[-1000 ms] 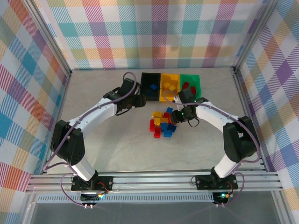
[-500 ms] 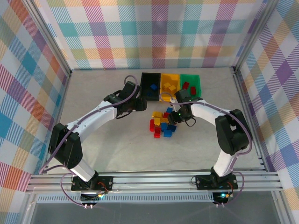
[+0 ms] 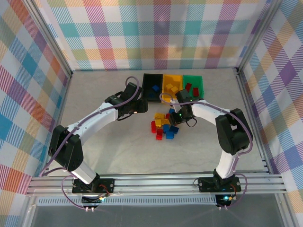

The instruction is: Sort the legos into containers by color

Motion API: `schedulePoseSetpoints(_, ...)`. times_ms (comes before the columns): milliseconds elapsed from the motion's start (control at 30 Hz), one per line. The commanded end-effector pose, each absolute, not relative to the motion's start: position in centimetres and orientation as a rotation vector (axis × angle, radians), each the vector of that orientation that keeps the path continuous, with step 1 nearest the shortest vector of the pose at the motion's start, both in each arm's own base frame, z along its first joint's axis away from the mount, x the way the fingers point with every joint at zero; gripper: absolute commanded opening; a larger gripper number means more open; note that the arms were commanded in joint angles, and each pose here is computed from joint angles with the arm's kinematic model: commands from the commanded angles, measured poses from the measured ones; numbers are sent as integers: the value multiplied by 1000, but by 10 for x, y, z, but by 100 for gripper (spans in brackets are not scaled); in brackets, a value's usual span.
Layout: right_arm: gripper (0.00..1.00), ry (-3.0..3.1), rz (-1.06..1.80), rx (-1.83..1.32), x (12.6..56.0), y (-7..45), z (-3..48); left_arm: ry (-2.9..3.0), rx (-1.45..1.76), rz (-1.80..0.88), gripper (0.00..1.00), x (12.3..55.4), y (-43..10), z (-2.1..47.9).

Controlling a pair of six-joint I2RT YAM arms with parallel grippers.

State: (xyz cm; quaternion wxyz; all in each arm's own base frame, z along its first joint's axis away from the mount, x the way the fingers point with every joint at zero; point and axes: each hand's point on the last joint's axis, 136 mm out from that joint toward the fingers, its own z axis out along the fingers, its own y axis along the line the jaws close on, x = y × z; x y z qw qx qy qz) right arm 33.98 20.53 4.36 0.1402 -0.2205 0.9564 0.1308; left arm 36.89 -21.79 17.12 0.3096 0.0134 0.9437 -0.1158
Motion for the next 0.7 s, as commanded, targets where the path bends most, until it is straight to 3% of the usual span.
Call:
schedulePoseSetpoints(0, 45, 2789, 391, -679, 334, 210, 36, 2475, 36, -286, 61, 365, -210, 185)
schedulePoseSetpoints(200, 39, 2796, 399, -681, 332, 211, 35, 2480, 35, -284, 61, 363, -209, 183)
schedulePoseSetpoints(333, 46, 2792, 422, -679, 330, 212, 40, 2481, 35, -284, 61, 363, -209, 183)
schedulePoseSetpoints(667, 50, 2765, 472, -675, 326, 216, 51, 2478, 34, -288, 61, 362, -209, 183)
